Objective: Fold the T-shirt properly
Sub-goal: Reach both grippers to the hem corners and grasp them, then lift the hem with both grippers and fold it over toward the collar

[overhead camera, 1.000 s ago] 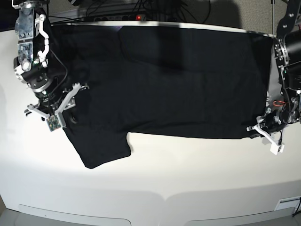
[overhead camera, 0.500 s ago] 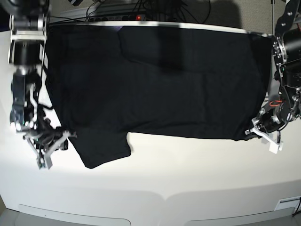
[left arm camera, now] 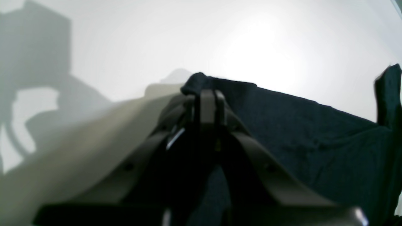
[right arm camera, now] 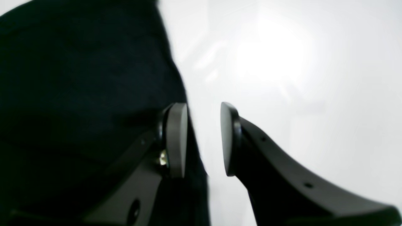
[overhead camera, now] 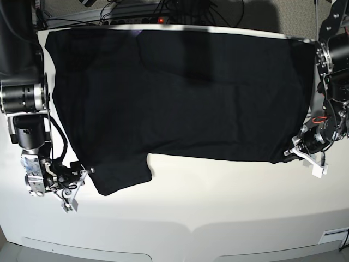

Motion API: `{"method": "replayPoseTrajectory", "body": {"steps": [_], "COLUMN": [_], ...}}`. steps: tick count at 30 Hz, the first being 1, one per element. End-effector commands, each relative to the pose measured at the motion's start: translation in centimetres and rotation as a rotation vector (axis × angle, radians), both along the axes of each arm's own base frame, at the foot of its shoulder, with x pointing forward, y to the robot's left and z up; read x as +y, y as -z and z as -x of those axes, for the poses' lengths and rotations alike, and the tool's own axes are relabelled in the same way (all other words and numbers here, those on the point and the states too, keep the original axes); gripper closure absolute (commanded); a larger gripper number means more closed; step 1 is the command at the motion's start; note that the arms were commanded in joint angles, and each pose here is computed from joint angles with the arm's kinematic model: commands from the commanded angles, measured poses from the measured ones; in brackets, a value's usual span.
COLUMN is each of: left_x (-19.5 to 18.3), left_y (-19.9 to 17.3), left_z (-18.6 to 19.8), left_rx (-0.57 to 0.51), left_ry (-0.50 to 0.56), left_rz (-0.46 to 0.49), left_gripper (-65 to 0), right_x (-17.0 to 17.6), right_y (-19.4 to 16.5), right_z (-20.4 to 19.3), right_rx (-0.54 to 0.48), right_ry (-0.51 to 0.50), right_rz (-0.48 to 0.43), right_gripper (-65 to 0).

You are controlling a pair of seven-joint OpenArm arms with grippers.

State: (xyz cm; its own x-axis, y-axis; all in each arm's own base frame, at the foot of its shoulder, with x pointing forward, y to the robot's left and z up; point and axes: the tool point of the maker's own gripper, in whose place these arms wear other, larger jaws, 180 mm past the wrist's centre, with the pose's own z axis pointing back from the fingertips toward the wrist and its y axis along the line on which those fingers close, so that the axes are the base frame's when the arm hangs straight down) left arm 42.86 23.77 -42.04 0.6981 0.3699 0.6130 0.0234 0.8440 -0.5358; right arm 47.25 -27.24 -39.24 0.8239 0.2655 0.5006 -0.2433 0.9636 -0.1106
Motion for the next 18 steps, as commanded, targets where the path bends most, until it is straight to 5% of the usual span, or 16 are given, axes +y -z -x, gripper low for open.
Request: {"method": "replayPoseTrajectory", "body": {"steps": [1,18], "left_x": [0.8,0.9], "left_y": [-2.4,-2.5], "left_z": [-1.7,-1.8], "left_rx": [-0.072,-0.079], "left_ry": [-0.013,-0.017], "left_rz": [0.001,0.001], "left_gripper": [0.0,0.0], "right_x": [-0.1,0.0], "right_y": [-1.9,1.3], "right_z": [-1.6,0.0], "right_rx": [-0.057,-0.028], "right_ry": [-0.004,-0.051], "right_rz": [-0.004,0.061], "right_gripper": [-18.9,-18.9]}}
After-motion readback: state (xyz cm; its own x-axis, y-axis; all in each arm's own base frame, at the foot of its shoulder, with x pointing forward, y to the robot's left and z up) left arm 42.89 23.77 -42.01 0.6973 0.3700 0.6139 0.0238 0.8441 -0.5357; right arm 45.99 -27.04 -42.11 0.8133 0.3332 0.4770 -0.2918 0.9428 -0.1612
